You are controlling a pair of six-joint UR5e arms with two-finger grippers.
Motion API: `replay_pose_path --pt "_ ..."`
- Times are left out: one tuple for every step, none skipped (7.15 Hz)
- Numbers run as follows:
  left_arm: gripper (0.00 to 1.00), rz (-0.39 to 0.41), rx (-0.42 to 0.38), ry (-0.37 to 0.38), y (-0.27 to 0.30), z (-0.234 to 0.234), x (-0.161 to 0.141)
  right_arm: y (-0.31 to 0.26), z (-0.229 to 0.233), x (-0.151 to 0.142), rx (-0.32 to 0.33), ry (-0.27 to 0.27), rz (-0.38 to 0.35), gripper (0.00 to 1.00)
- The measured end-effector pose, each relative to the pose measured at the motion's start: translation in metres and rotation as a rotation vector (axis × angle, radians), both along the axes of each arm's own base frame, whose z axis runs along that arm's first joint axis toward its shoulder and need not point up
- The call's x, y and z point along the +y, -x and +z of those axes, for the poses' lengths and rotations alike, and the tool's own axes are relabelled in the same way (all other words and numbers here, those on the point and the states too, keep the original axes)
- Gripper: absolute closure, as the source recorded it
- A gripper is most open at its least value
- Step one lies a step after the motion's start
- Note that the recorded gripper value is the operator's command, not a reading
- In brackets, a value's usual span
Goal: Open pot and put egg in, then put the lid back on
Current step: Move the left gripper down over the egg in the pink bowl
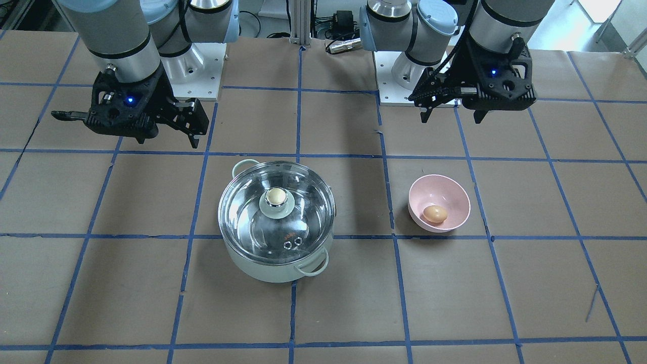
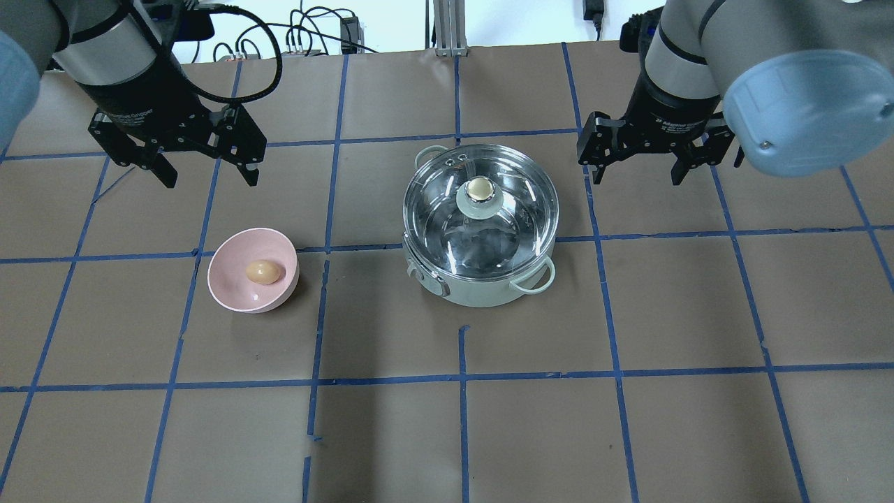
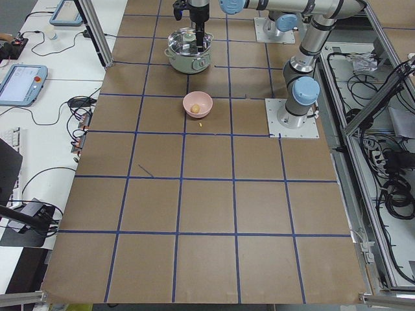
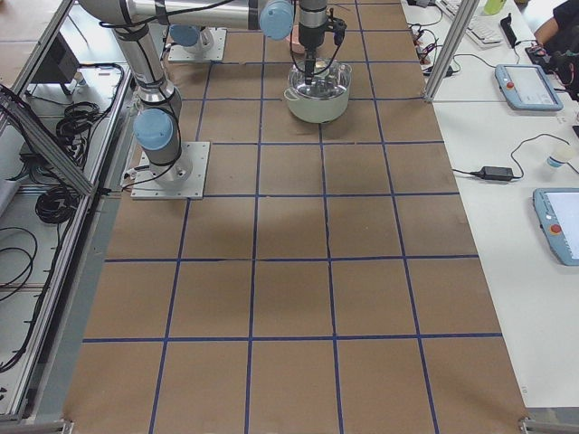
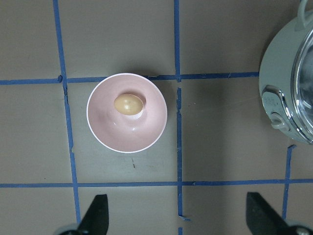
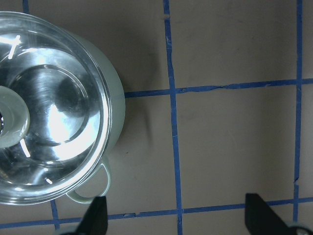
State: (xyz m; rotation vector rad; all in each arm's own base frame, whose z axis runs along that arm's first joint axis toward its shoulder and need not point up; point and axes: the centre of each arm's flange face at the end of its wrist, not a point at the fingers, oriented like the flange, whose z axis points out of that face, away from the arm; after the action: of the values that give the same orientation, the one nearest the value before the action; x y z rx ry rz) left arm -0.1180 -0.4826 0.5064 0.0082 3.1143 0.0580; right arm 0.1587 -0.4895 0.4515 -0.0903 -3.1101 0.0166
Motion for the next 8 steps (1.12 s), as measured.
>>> replay_pose_path --pt "0.00 0.000 0.000 0.001 0.000 0.000 0.000 0.000 0.000 0.000 0.001 0.001 0.009 0.00" --pt "0.00 -0.001 0.001 0.001 0.000 0.001 0.001 0.000 0.000 0.001 0.001 0.000 0.022 0.01" --pt "0.00 -0.004 0.001 -0.003 0.000 -0.001 0.002 -0.001 0.000 0.000 0.001 0.001 0.029 0.02" --pt "0.00 -0.006 0.002 -0.015 0.000 -0.007 0.003 -0.002 -0.002 -0.002 -0.001 0.001 0.028 0.02" --pt "0.00 -0.001 0.002 -0.015 -0.001 -0.018 0.001 -0.003 -0.006 -0.005 -0.002 0.001 0.026 0.02" --pt "0.00 0.011 0.001 0.011 -0.003 -0.033 -0.009 -0.005 -0.009 -0.010 -0.006 0.009 0.026 0.01" --pt "0.00 0.046 -0.001 0.034 -0.006 -0.053 -0.022 -0.007 -0.012 -0.016 -0.010 0.021 0.027 0.00" --pt "0.00 0.118 -0.003 0.038 -0.009 -0.071 -0.031 -0.009 -0.015 -0.020 -0.010 0.030 0.028 0.00"
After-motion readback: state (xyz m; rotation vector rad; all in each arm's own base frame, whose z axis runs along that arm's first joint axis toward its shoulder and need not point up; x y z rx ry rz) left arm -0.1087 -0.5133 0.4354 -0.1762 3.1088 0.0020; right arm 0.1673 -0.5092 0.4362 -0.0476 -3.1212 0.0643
